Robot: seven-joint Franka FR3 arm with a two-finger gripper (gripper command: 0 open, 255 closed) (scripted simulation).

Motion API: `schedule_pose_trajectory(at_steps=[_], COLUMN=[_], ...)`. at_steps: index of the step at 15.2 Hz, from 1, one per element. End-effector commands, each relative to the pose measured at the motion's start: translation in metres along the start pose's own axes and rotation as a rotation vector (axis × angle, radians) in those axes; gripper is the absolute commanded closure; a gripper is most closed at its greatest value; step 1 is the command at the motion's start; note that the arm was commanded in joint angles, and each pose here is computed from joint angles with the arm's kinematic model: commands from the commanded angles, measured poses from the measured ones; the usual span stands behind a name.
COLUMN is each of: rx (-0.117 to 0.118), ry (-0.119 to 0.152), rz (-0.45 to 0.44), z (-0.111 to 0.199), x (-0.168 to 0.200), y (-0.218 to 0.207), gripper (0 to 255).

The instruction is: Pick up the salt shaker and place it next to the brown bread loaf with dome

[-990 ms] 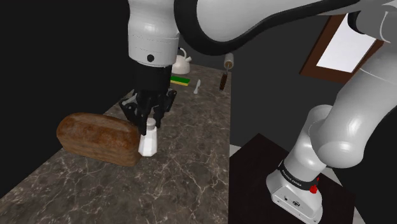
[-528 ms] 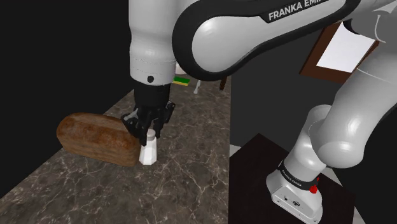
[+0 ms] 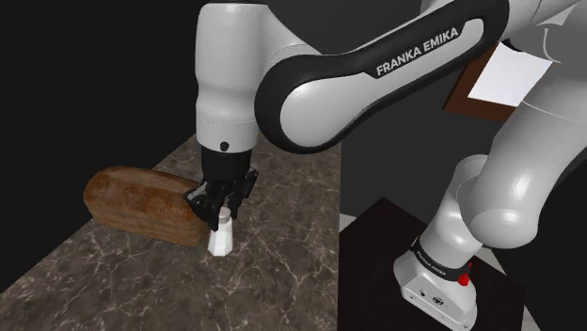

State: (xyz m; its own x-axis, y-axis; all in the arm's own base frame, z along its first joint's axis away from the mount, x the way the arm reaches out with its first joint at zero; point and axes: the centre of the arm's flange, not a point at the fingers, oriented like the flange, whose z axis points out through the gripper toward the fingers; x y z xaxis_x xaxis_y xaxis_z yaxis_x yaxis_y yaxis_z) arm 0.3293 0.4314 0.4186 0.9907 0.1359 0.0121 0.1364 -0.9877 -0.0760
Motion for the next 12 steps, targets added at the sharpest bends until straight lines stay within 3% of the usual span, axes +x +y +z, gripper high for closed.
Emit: schedule_pose_trajectory(at_steps=[1,7,12], rx=[0.0,0.0,0.0], ry=[0.0,0.0,0.0], rz=[0.0,0.0,0.0], z=[0.011,0.044,0.044], x=[0.0,0.0,0.0], y=[0.0,0.003,0.003], gripper=[255,255,255])
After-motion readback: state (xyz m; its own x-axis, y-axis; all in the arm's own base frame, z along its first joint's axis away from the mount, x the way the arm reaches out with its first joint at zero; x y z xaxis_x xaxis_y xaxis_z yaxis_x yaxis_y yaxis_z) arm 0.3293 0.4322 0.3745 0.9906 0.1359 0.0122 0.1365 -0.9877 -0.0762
